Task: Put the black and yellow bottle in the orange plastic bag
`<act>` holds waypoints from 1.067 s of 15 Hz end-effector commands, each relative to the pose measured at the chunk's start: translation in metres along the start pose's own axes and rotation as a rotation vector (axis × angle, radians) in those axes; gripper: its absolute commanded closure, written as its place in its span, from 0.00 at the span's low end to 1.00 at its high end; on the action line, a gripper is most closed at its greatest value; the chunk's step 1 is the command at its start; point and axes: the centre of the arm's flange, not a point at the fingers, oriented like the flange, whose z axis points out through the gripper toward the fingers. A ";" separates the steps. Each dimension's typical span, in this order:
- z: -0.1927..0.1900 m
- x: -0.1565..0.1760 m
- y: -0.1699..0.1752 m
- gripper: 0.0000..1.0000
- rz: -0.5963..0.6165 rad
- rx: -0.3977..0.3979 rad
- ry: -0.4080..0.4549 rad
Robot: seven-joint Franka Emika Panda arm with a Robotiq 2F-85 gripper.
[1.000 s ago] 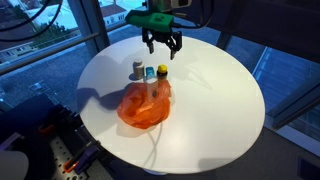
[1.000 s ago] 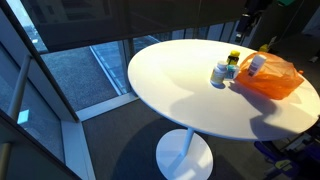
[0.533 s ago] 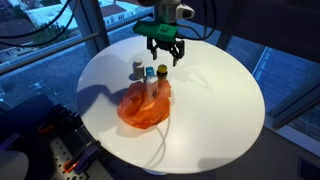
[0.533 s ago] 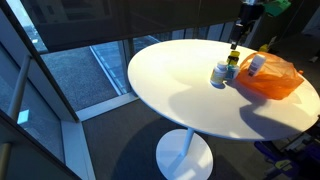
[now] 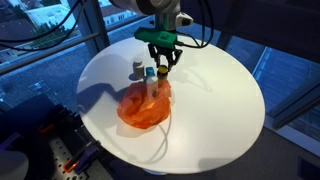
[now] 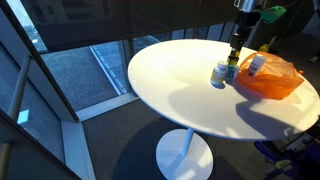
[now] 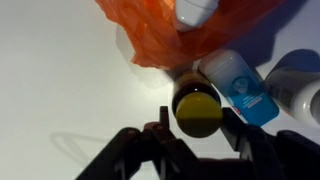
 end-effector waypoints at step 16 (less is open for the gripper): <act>-0.150 -0.057 0.007 0.80 0.005 -0.038 0.064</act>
